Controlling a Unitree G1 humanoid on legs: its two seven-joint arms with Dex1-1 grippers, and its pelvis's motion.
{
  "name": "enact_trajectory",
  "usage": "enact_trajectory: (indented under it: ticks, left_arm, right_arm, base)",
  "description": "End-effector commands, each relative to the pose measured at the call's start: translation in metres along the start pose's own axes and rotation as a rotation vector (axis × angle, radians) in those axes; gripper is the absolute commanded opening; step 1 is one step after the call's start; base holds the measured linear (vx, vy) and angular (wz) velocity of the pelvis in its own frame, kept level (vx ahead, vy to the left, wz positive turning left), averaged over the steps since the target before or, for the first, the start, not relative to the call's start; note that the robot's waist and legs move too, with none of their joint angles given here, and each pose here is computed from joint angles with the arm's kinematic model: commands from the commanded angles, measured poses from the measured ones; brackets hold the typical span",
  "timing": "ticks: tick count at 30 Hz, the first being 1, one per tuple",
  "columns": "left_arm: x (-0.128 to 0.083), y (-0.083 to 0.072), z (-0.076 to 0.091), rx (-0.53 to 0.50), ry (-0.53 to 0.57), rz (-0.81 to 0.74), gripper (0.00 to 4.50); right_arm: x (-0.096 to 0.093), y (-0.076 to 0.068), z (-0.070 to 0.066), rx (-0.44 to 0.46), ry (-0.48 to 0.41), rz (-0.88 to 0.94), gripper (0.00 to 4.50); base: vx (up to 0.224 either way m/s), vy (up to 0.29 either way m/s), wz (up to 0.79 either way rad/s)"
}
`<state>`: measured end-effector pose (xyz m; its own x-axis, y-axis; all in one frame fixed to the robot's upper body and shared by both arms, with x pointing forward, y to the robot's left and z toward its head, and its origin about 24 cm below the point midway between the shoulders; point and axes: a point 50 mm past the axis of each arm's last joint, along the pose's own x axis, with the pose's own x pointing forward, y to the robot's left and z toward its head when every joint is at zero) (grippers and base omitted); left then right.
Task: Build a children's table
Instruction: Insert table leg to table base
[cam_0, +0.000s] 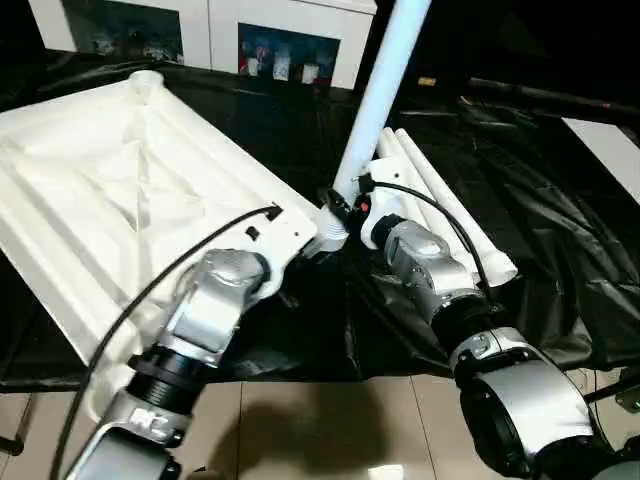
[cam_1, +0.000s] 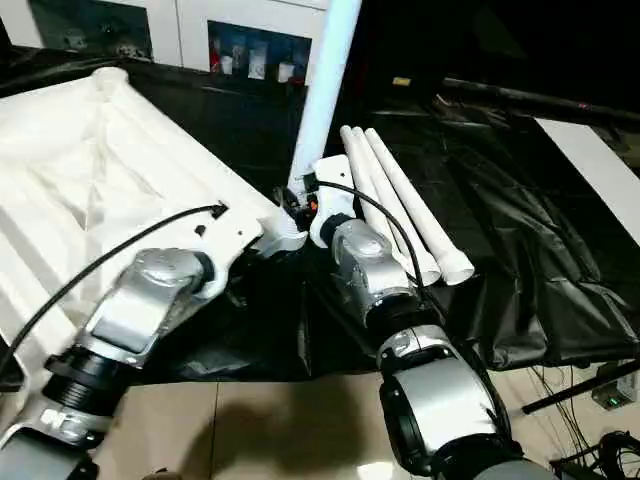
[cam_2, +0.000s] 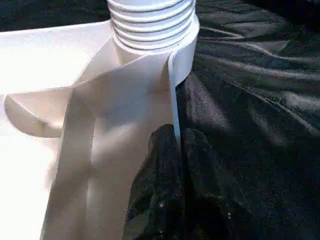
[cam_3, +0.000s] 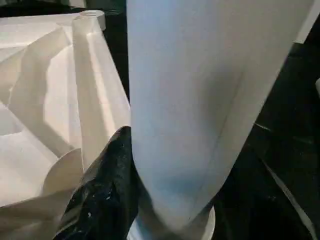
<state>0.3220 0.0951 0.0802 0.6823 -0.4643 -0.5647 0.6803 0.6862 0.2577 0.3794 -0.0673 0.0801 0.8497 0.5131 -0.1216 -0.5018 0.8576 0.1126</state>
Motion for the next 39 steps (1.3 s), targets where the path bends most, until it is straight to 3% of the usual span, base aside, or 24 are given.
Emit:
enact_trajectory:
  ticks: [1, 9, 15, 16, 17, 27, 30, 33, 39]
  left_arm:
    - [0.013, -0.046, 0.02, 0.017, -0.077, -0.208, 0.0]
    - [0.014, -0.04, 0.02, 0.025, -0.077, -0.179, 0.0]
    - [0.012, -0.031, 0.017, 0.038, -0.075, -0.161, 0.0]
    - [0.012, -0.029, 0.016, 0.041, -0.075, -0.158, 0.0]
    - [0.011, -0.025, 0.016, 0.048, -0.076, -0.151, 0.0]
    - [0.005, -0.007, 0.011, 0.08, -0.076, -0.143, 0.0]
    - [0.005, -0.005, 0.011, 0.084, -0.076, -0.142, 0.0]
    - [0.001, 0.001, 0.006, 0.121, -0.075, -0.179, 0.0]
    - [-0.004, 0.008, -0.002, 0.163, -0.059, -0.23, 0.0]
  right_arm:
    - [-0.026, -0.004, -0.086, 0.059, 0.382, -0.095, 1.84]
    - [-0.023, -0.001, -0.083, 0.056, 0.367, -0.076, 1.84]
    - [-0.019, -0.001, -0.073, 0.059, 0.321, -0.058, 1.84]
    - [-0.018, -0.002, -0.071, 0.062, 0.313, -0.054, 2.4]
    - [-0.016, -0.004, -0.066, 0.066, 0.294, -0.049, 2.54]
    - [-0.013, -0.015, -0.037, 0.035, 0.201, 0.021, 3.48]
    - [-0.013, -0.016, -0.034, 0.031, 0.194, 0.032, 3.77]
    - [-0.017, -0.021, -0.025, -0.006, 0.17, 0.135, 3.98]
    - [-0.031, -0.03, -0.019, -0.092, 0.163, 0.237, 4.43]
  base:
    - [0.0, 0.0, 0.0]
    - [0.0, 0.0, 0.0]
    - [0.0, 0.0, 0.0]
    - [0.0, 0.0, 0.0]
    - [0.0, 0.0, 0.0]
    - [0.0, 0.0, 0.0]
    - [0.0, 0.0, 0.0]
    - [0.0, 0.0, 0.0]
    - [0.0, 0.0, 0.0]
